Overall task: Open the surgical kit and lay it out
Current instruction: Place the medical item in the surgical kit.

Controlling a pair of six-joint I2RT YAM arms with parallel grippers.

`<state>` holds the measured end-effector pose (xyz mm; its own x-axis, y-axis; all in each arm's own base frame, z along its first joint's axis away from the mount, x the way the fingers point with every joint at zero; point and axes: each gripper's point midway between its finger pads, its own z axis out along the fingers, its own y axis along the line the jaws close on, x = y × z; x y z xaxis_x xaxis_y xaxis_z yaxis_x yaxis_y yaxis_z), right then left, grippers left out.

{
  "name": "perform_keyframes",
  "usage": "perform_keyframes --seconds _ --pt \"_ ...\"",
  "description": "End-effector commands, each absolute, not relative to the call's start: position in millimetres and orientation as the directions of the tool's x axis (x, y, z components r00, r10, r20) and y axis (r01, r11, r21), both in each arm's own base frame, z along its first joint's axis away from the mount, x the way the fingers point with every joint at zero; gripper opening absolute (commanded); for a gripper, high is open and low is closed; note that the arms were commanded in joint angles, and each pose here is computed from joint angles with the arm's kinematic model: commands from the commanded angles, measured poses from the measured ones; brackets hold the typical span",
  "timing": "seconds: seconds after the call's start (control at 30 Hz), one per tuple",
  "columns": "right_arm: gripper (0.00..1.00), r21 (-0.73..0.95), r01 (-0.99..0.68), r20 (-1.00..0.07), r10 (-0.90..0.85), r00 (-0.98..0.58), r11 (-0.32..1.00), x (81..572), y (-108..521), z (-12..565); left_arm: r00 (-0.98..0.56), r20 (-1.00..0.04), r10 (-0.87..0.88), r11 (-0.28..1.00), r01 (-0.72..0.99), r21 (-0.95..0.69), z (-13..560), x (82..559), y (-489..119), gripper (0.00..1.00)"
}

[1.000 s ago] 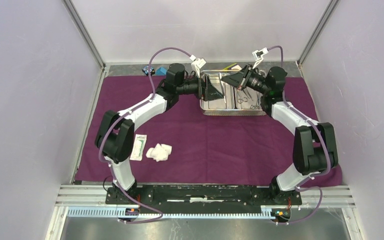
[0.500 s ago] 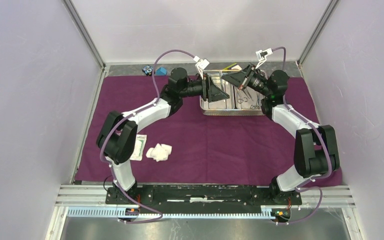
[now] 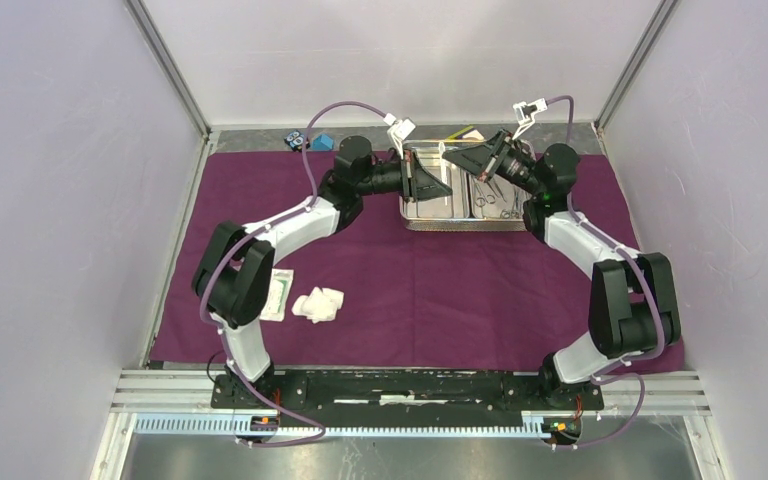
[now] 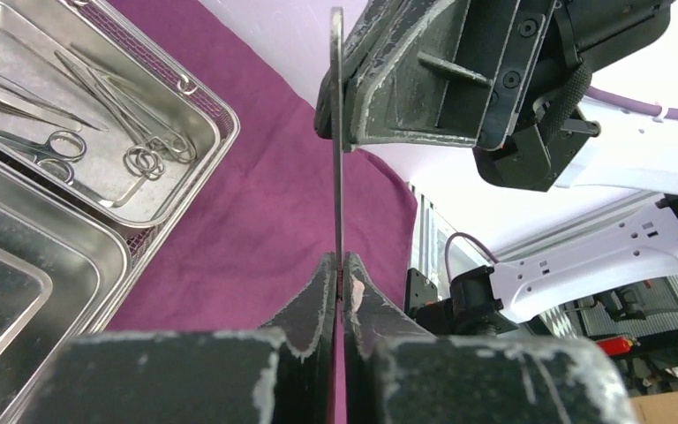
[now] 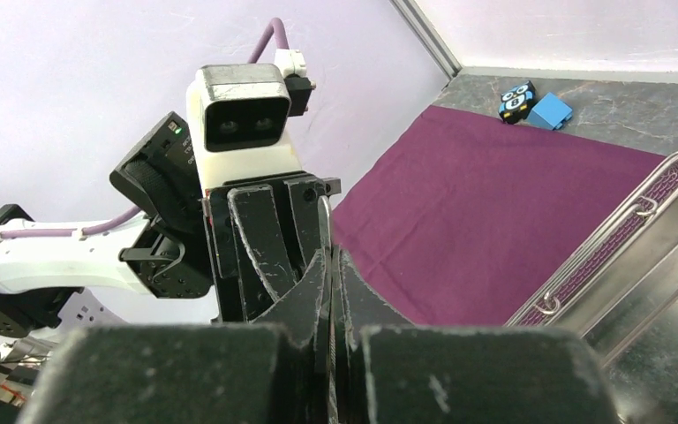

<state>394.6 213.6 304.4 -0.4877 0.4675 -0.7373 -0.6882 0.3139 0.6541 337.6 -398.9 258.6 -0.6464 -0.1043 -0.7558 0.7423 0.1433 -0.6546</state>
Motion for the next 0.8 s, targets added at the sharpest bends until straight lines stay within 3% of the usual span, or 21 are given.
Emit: perform_keyframes --seconds 0.0,0.07,0.27,0.33,0.43,0.57,0.77 --pt "0.0 0.57 -0.751 -0.791 0.471 -0.391 0.333 389.3 207.9 325.0 -0.578 -0.814 -0.054 0.122 0.806 -0.58 271.7 329.8 -398.8 0.02" --pt "0.06 0.527 -0.776 -0.82 0.448 -0.356 0.347 387.6 204.0 328.3 -0.557 -0.83 -0.004 0.135 0.822 -0.553 266.8 326.2 -395.8 0.02" --pt "0.46 0.374 -0.846 -0.91 0.325 -0.257 0.38 383.6 187.0 324.8 -0.375 -0.878 0.297 0.131 0.927 -0.351 235.9 293.9 -360.8 0.02" --pt "0.64 0.326 -0.888 -0.934 0.253 -0.251 0.323 370.9 191.8 316.5 -0.299 -0.867 0.398 0.098 0.954 -0.284 228.6 281.6 -344.7 0.02" --pt "0.81 0.277 -0.937 -0.951 0.198 -0.237 0.213 347.7 197.3 310.1 -0.225 -0.827 0.516 0.048 0.971 -0.234 220.3 264.8 -322.7 0.02" --pt "0.86 0.283 -0.953 -0.948 0.184 -0.26 0.106 322.1 203.1 302.3 -0.183 -0.777 0.603 0.031 0.978 -0.206 215.5 254.9 -304.3 0.02" --pt "0.73 0.29 -0.955 -0.936 0.191 -0.296 -0.063 286.3 215.6 306.0 -0.155 -0.771 0.617 0.026 0.984 -0.177 218.3 253.1 -300.5 0.02"
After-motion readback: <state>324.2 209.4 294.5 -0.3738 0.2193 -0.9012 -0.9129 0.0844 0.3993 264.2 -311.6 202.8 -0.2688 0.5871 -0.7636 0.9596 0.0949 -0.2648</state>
